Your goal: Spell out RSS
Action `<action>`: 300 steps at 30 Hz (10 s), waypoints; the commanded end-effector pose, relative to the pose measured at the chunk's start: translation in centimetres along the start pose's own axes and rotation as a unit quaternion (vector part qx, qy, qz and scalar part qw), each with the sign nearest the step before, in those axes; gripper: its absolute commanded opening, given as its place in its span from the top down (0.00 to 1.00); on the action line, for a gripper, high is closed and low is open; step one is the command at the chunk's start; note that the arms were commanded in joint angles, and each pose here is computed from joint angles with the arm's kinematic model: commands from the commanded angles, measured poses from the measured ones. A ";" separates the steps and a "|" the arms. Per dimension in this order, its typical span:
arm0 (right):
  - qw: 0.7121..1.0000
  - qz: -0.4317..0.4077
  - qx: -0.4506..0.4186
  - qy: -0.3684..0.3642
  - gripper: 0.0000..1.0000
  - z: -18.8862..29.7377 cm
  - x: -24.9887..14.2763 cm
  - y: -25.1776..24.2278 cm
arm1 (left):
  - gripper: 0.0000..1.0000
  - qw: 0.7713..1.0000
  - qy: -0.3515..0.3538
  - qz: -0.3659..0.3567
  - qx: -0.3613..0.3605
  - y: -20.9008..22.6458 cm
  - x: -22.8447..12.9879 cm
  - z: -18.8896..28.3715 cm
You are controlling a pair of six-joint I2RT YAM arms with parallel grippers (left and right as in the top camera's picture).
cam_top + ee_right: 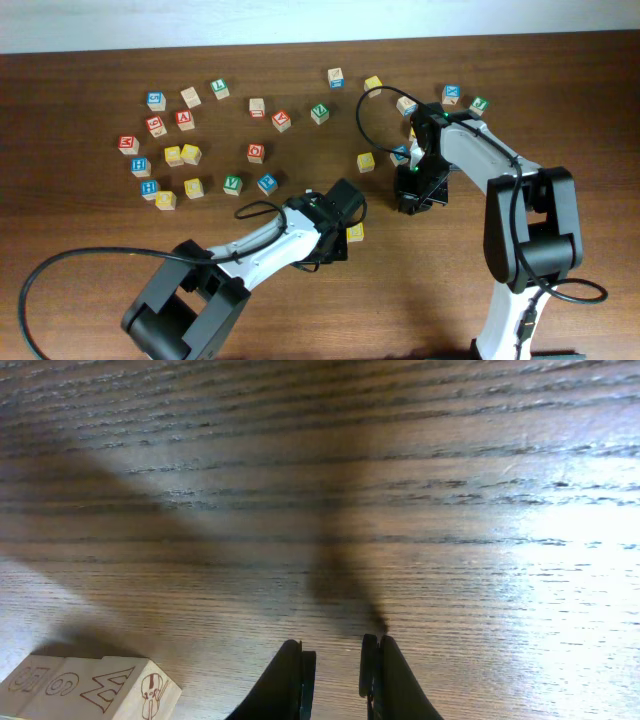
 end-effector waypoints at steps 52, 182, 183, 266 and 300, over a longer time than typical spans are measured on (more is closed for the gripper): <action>0.991 0.128 -0.025 0.009 0.96 -1.1 -1.8 10.8 | 1.00 0.985 -0.080 0.148 -0.021 7.6 5.2 8.0; 0.988 0.133 -0.015 0.072 0.91 -1.8 -3.9 11.1 | 1.00 0.994 0.054 0.066 -0.074 5.3 6.1 0.4; 0.989 0.127 -0.014 0.070 0.92 -1.4 -3.6 10.7 | 1.00 0.994 0.052 0.068 -0.071 5.4 6.2 0.4; 0.649 0.149 -0.184 -0.723 0.02 3.9 -21.3 -4.9 | 0.01 0.970 -0.158 0.170 -0.070 15.5 7.6 17.3; 0.648 0.150 -0.185 -0.723 0.02 3.9 -21.3 -4.9 | 0.01 0.869 -0.462 -0.044 -0.172 20.6 -5.1 13.1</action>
Point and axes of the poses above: each gripper's point midway between its finger pads, its own z axis back along the fingers, its own y axis along the line the jaws close on, x = y × z, the point moved 10 cm from there along z, back along the fingers, and after that the axes turned 14 degrees about z, right-handed, at the moved point
